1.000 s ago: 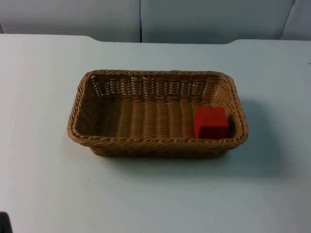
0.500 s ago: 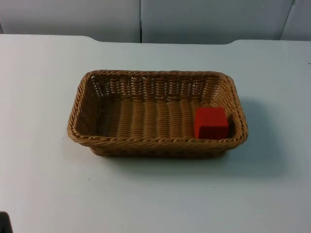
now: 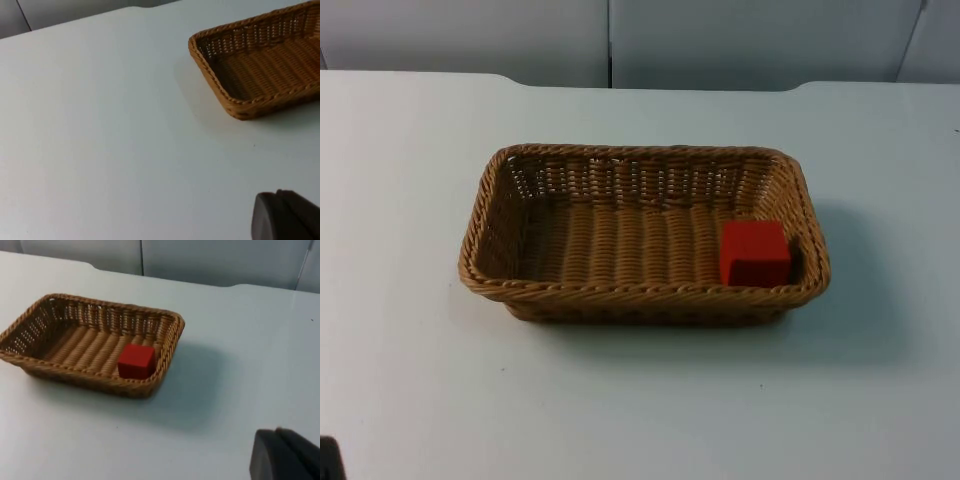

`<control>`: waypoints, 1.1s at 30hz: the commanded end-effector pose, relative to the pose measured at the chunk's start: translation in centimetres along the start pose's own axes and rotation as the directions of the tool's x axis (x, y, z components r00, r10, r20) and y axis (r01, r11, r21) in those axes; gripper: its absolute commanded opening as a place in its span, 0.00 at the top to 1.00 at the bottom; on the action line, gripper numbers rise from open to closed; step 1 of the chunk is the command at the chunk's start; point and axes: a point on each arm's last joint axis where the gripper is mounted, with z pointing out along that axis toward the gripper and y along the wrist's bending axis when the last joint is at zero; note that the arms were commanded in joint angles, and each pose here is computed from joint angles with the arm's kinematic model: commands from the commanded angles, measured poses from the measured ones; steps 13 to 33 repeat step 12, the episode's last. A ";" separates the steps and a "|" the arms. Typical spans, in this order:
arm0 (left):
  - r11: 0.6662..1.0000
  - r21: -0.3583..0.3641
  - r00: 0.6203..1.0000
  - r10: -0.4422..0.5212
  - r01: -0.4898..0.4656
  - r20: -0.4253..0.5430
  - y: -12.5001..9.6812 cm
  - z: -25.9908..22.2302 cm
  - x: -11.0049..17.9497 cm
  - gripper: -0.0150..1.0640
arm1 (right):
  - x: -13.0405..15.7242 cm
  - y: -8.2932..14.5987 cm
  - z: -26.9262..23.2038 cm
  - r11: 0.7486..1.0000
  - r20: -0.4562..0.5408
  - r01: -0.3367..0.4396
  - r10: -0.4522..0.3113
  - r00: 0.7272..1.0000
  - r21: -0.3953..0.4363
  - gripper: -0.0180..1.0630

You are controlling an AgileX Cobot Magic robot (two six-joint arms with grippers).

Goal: Pick up the basket with the left hand and place the cube into the basket with the right hand.

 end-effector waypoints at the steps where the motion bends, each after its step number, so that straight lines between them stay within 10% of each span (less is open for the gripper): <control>1: 1.000 0.003 1.000 -0.005 0.005 0.021 0.0 0.1 -0.1 0.99 | 0.2 -0.1 -0.1 1.000 -0.013 0.023 -0.023 1.000 0.000 0.99; 33: 1.000 -0.009 0.999 -0.011 0.011 0.040 0.2 0.7 0.0 0.99 | 0.9 -1.4 0.3 0.998 -0.053 -0.003 0.006 0.999 0.064 0.99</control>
